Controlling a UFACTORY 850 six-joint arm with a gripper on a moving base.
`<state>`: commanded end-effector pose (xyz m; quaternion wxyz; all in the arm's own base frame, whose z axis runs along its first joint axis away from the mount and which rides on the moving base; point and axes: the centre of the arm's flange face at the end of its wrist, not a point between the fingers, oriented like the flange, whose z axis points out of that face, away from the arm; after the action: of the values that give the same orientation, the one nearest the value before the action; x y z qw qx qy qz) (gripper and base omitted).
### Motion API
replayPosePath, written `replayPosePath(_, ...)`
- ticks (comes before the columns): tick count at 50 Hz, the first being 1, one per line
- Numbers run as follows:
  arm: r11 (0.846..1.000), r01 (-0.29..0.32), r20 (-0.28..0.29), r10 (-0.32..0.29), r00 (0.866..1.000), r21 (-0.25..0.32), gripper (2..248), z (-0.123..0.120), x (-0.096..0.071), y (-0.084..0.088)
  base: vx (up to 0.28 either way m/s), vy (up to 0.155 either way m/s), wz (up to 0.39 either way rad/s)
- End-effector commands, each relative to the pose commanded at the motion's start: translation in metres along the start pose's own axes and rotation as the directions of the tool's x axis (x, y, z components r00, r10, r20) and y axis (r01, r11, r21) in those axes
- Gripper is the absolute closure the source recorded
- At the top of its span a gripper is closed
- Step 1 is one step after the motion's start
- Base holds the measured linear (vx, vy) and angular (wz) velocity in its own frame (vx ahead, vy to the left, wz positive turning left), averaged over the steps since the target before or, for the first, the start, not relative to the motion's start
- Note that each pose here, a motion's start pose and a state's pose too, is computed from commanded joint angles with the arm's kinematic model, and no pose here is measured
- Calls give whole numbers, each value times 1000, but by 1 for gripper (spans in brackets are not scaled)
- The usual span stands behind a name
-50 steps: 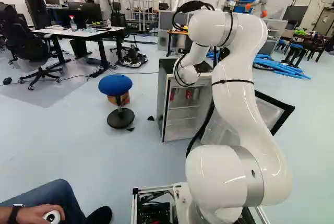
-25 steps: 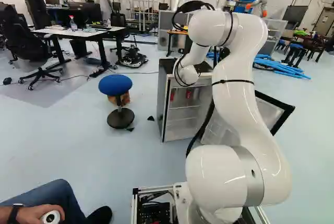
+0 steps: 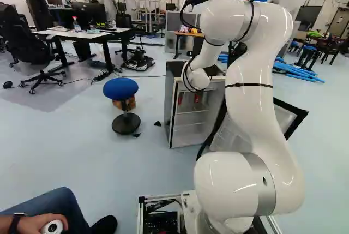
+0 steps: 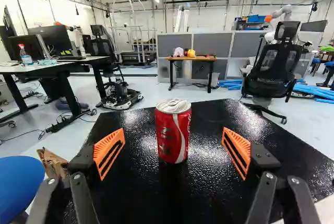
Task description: Grab a drink from the fridge
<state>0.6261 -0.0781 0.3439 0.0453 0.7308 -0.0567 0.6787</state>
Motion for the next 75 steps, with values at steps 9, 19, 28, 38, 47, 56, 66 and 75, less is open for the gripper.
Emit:
replayPosePath(9,1000,0,14,0,1000,-8,3,-18,2,5,0,0,0)
replayPosePath(19,1000,-1,18,1,1000,-20,3,-38,12,13,0,0,0)
replayPosePath(28,999,-2,42,4,999,-34,3,-56,20,20,0,0,0)
replayPosePath(38,999,-4,88,8,996,-52,3,-75,28,30,0,0,0)
replayPosePath(47,998,-5,128,14,992,-69,3,-91,34,39,0,0,0)
replayPosePath(56,996,-7,167,22,986,-88,3,-107,39,49,0,0,0)
replayPosePath(66,994,-9,208,33,978,-113,3,-124,45,60,0,0,0)
replayPosePath(75,990,-12,240,45,970,-138,3,-137,51,72,0,0,0)
